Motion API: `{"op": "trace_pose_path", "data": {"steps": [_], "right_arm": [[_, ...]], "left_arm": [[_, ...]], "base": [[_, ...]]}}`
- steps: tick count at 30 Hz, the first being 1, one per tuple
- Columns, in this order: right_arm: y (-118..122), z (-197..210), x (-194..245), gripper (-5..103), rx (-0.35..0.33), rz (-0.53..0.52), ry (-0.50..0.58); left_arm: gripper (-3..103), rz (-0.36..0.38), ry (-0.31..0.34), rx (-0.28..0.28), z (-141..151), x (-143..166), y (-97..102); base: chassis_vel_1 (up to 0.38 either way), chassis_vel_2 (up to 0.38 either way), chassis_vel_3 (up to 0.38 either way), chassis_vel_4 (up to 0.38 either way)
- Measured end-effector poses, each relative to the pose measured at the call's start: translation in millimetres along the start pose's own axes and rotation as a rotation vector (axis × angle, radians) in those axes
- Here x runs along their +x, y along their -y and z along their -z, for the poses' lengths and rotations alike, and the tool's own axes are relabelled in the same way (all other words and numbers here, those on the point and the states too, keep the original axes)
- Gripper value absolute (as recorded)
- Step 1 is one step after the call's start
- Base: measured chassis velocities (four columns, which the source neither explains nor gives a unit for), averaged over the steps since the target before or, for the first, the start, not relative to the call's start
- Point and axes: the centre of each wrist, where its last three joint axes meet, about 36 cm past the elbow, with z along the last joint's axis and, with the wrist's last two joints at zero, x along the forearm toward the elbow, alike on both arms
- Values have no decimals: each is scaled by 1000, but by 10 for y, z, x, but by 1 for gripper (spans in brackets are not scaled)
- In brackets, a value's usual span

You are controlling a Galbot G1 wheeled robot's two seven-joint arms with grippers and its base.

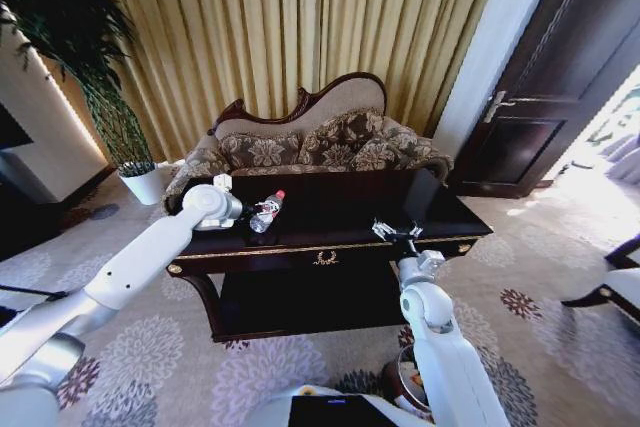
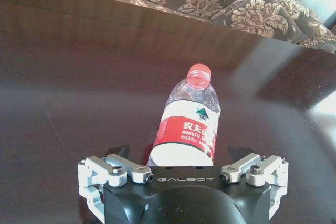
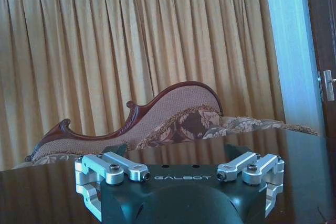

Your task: Move to the front of the table and place the trash on the table into the trash bin.

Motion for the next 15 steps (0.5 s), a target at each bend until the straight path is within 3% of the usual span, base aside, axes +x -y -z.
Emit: {"op": "trace_pose_path", "data": {"steps": [6,9,12,15], "right_arm": [[-2,-1,1,100,2,-1,3],[-3,-1,1,100,2,-1,3],[-4,0,0,100,2,0,5],[-2,-3,-5,100,2,0,7]], "left_arm": [[101,-1,0,-2,-5,5,5],[93,0,-3,-1,-23,-4,-1],[76,2,-7,2,-46,-15,-17],[75,2,-8,3,-52,-19,-19]], "base": [[0,0,0,0],[0,0,0,0],[0,0,0,0],[0,0,0,0]]}}
